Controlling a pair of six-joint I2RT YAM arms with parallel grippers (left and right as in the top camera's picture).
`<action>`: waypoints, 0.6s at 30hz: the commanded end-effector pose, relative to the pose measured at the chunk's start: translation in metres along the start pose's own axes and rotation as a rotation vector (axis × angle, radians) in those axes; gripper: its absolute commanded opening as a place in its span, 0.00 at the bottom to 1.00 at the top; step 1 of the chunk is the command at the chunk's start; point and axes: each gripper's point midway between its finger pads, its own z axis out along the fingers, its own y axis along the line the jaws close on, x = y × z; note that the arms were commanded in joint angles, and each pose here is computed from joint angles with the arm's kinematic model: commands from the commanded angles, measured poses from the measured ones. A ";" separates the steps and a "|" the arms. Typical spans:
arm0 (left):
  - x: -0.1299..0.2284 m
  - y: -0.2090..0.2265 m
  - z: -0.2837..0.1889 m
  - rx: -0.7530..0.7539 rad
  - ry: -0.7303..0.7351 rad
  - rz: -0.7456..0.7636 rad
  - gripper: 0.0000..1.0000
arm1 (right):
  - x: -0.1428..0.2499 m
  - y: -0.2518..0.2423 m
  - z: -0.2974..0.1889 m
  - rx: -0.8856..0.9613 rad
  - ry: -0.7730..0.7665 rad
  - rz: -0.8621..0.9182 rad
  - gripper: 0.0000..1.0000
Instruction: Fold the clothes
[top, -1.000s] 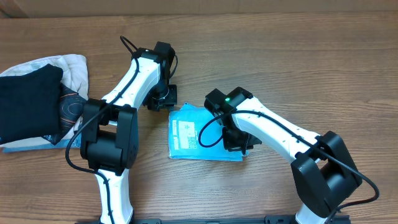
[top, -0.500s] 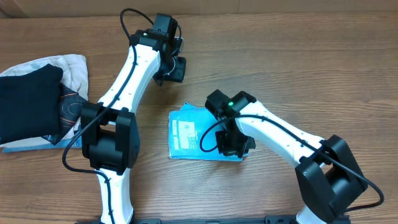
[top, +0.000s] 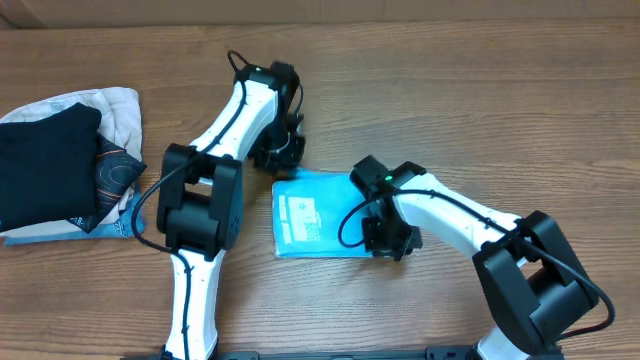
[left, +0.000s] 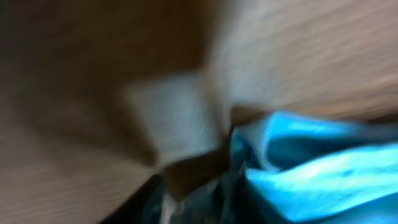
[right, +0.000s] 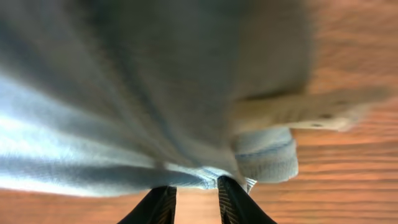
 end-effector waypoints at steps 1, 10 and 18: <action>0.024 0.005 0.024 -0.008 0.152 -0.001 0.24 | -0.022 -0.028 -0.005 0.052 -0.085 0.043 0.27; 0.060 0.013 0.024 -0.044 0.326 -0.080 0.04 | -0.077 -0.039 -0.014 -0.009 -0.260 -0.076 0.28; 0.057 0.012 0.008 -0.050 0.272 -0.154 0.04 | -0.100 -0.044 -0.022 0.022 -0.357 -0.107 0.33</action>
